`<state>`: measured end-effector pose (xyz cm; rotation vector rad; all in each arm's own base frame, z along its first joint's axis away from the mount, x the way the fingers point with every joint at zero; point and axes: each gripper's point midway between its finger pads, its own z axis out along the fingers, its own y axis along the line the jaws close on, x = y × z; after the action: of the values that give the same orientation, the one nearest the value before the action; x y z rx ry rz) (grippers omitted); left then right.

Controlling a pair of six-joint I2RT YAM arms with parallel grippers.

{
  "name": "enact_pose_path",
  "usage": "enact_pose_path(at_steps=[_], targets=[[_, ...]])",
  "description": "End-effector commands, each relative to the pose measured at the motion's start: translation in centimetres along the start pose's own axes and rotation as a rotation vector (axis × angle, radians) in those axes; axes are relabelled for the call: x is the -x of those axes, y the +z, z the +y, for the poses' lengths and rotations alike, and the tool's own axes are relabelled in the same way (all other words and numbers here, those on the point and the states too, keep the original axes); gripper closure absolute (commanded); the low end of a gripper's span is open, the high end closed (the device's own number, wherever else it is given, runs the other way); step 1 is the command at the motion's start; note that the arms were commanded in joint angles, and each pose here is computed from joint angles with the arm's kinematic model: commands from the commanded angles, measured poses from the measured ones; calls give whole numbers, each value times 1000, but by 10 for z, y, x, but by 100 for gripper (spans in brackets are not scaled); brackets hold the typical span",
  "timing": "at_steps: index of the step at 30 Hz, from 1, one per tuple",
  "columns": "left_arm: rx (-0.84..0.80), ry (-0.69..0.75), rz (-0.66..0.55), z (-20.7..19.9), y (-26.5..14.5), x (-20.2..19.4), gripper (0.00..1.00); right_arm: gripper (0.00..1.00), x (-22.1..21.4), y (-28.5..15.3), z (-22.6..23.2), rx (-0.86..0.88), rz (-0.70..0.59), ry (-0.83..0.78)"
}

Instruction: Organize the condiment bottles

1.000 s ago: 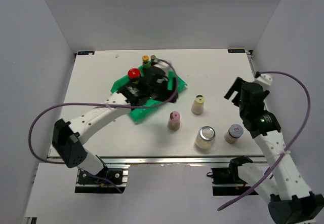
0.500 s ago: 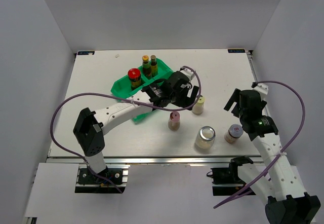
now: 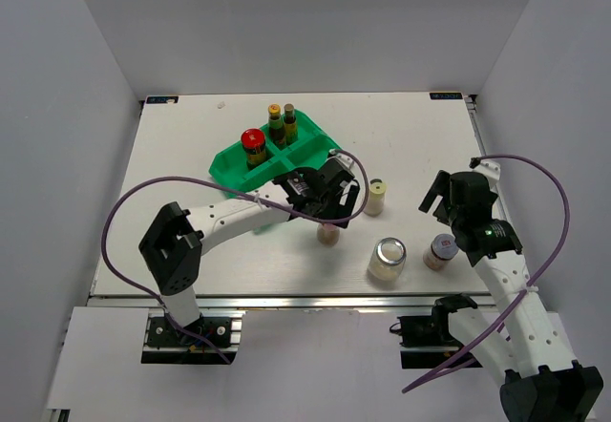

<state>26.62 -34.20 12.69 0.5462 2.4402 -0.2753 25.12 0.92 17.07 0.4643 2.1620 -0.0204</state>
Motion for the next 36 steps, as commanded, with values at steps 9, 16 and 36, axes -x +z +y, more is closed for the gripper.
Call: enact_pose_path(at_steps=[9, 16, 36], targets=[[-27, -46, 20, -2, 0, -16, 2, 11, 4, 6, 5, 14, -13, -6], [-39, -45, 11, -8, 7, -11, 5, 11, 3, 7, 3, 8, -14, -6], [-7, -56, -45, -6, -7, 14, 60, 11, 9, 2, 5, 28, -34, -5]])
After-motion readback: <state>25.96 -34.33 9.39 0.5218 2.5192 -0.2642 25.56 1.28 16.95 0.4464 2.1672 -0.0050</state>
